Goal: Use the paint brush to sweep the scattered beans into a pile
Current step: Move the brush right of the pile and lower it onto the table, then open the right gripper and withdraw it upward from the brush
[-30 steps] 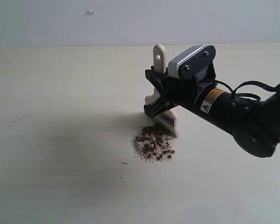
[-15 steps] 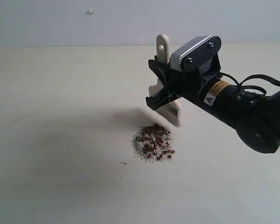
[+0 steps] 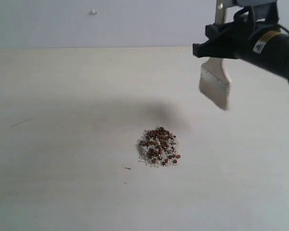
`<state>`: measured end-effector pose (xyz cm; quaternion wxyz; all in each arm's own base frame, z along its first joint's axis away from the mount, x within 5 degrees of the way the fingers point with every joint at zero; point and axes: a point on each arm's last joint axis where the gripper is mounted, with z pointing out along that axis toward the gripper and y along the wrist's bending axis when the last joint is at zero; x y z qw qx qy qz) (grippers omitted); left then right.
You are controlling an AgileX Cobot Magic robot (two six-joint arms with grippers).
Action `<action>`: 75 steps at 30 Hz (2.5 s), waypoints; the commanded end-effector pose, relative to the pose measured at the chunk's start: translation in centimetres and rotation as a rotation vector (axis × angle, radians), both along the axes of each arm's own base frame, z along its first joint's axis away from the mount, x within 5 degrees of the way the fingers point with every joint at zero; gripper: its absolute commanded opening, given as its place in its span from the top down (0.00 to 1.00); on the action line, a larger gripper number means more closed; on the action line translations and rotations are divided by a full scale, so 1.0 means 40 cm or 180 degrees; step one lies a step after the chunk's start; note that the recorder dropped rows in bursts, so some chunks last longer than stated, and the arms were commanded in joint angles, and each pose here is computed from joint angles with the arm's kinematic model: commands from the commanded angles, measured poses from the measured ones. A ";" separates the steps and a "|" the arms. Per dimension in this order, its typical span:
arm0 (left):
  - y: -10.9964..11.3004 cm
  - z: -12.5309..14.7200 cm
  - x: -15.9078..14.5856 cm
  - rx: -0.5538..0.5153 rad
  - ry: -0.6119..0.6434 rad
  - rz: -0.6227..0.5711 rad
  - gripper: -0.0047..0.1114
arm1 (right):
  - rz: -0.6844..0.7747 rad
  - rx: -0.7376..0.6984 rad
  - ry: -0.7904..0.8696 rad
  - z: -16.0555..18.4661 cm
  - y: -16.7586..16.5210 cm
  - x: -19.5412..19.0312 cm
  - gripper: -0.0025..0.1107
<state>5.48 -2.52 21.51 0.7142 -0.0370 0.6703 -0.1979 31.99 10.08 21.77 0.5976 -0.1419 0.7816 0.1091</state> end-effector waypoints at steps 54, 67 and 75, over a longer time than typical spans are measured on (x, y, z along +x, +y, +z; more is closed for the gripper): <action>-0.001 -0.001 -0.002 0.0012 -0.0012 -0.0024 0.96 | 0.1072 0.1851 0.2994 -0.219 -0.116 0.110 0.98; -0.001 -0.001 -0.002 0.0012 -0.0012 -0.0024 0.96 | 0.0698 0.1668 0.2899 -0.236 -0.134 0.127 0.59; -0.001 -0.001 -0.002 0.0012 -0.0012 -0.0024 0.96 | 0.0466 0.1505 0.2613 -0.181 -0.149 0.136 0.54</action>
